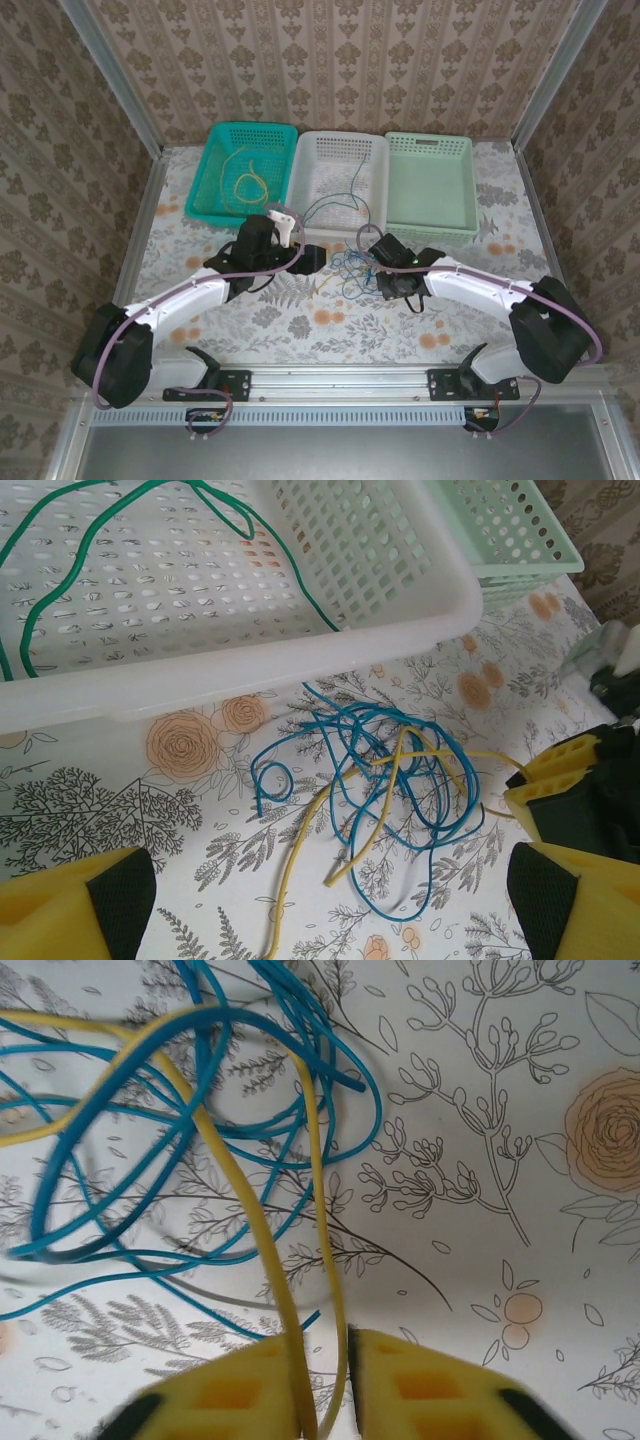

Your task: Untangle the cables

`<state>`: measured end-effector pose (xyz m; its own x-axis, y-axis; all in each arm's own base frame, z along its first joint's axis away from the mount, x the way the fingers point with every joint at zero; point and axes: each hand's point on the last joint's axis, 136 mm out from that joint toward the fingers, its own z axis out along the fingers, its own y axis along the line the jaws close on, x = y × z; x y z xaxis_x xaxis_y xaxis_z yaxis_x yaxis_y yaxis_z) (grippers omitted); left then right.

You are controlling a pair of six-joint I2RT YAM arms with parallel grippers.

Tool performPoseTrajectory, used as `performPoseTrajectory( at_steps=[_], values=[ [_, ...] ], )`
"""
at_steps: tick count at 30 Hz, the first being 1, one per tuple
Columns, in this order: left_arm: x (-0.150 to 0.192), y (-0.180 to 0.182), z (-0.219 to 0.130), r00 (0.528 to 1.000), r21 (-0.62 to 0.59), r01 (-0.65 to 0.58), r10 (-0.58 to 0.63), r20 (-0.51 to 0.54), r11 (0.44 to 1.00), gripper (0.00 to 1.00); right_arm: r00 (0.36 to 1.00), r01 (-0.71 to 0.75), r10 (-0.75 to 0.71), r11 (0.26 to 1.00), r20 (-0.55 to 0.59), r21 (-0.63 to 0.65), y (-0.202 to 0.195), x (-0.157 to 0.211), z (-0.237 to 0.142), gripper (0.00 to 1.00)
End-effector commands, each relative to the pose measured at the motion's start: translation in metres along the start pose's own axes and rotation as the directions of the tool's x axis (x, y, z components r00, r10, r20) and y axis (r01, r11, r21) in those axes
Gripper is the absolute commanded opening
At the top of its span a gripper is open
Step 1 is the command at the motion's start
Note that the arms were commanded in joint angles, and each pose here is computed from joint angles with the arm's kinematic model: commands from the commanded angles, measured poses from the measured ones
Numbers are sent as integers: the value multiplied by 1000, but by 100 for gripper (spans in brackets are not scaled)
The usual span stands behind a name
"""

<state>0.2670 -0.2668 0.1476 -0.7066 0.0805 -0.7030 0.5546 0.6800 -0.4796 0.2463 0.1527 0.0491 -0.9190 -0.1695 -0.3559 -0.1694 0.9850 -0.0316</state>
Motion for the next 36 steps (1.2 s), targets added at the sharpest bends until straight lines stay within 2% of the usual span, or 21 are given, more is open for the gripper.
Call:
performPoseTrajectory(
  at_steps=[1,2,7,13,20,23,27,33,36],
  values=[
    [-7,-3,-7,999,-4,-8,8,37,1000,94,1000,5,-5,1000,21,24,-4,-6,-9,4],
    [-6,-2,-8,999,-9,-11,11,40,1000,94,999,3,-4,1000,35,17,-5,-7,-18,0],
    [-8,-2,-9,999,-13,-14,15,50,1000,95,997,2,4,997,78,-73,-2,-15,-63,0],
    [-12,-7,-10,998,2,-22,22,54,1000,95,1000,6,-5,953,3,-304,25,-16,-106,0],
    [-16,-11,-14,997,7,-28,28,69,1000,95,1000,-15,7,920,-24,-393,30,-27,-135,0],
    [-17,-13,-15,997,12,-38,38,73,999,95,1000,-1,-7,932,-19,-362,22,-34,-141,0],
    [-17,-23,-11,996,23,-65,64,68,998,94,1000,2,-11,954,-29,-301,18,-39,-130,0],
    [-11,-31,2,997,41,-61,60,42,997,91,999,-3,-6,976,-39,-219,28,-39,-89,0],
    [-6,-32,6,998,43,-63,62,25,997,89,995,18,-28,994,-92,-107,20,-28,-62,0]
  ],
)
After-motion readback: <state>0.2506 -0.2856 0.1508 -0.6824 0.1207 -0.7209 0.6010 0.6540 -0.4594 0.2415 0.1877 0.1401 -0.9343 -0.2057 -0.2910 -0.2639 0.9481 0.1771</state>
